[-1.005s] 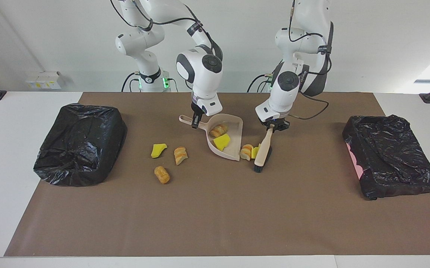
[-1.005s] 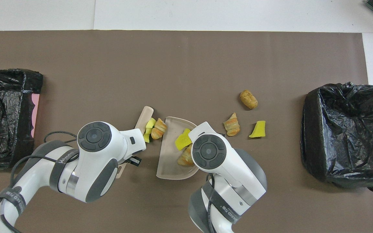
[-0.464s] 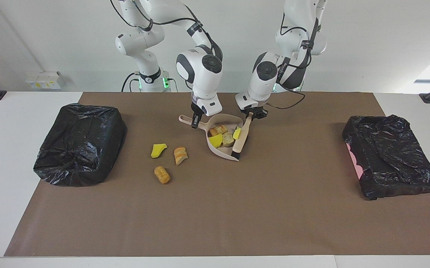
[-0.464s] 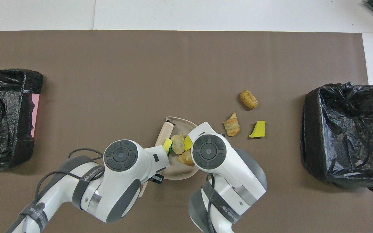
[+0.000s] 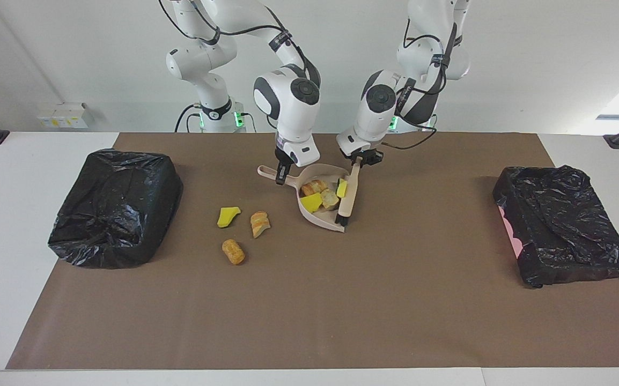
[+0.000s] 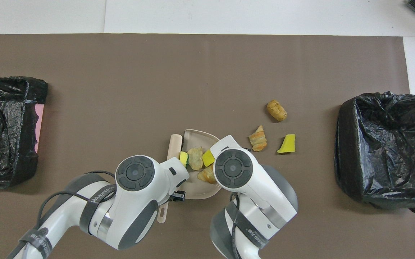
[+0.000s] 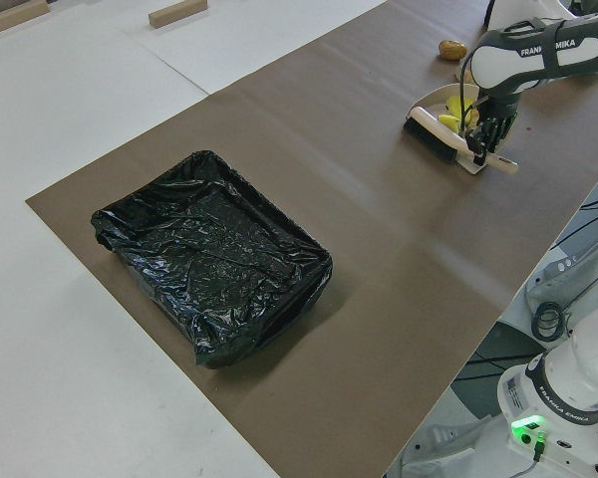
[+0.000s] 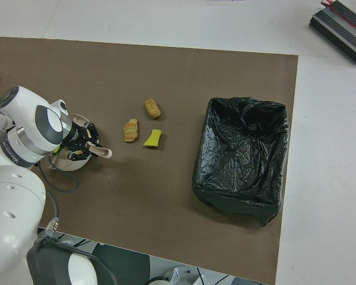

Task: Sweep and dump trash in bin
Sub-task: 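Sweep the pieces into the dustpan with the brush in the left gripper, then carry the loaded dustpan with the right gripper toward the black bin nearby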

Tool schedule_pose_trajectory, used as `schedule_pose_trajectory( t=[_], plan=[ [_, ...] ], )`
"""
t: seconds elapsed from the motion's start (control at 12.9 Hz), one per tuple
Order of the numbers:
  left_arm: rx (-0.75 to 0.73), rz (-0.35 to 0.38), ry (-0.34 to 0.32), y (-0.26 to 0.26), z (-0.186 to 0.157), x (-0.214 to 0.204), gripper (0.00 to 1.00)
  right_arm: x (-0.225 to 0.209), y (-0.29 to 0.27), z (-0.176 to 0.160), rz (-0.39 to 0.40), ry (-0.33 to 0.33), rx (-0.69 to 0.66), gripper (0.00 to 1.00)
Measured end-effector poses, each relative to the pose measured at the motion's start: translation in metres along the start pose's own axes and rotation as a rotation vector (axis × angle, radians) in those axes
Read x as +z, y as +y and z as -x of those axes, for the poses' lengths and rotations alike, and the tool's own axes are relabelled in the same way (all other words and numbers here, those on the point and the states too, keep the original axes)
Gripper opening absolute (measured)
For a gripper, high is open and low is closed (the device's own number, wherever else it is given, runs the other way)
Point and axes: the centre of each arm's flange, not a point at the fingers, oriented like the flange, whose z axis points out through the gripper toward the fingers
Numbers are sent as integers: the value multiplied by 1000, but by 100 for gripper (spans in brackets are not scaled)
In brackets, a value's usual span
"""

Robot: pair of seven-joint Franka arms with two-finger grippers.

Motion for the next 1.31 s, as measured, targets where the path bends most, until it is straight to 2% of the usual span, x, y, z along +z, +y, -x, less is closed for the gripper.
schedule_pose_trajectory(
  t=[0.31,0.54,0.77,0.93,1.08,1.31],
  plan=[
    [-151,26,31,-22,-21,-4,26,-6,11,-4,32,105,51,31],
    [-194,37,50,-41,-38,-9,26,-4,12,-6,31,145,82,31],
    [-234,51,93,-63,-64,-55,26,-4,21,2,22,163,115,31],
    [-258,56,92,-84,-75,-98,26,-11,30,9,28,173,127,31],
    [-237,52,65,-111,-70,-131,26,-24,45,24,20,180,115,31],
    [-210,38,27,-116,-54,-142,26,-44,77,60,-21,215,76,31]
  ],
)
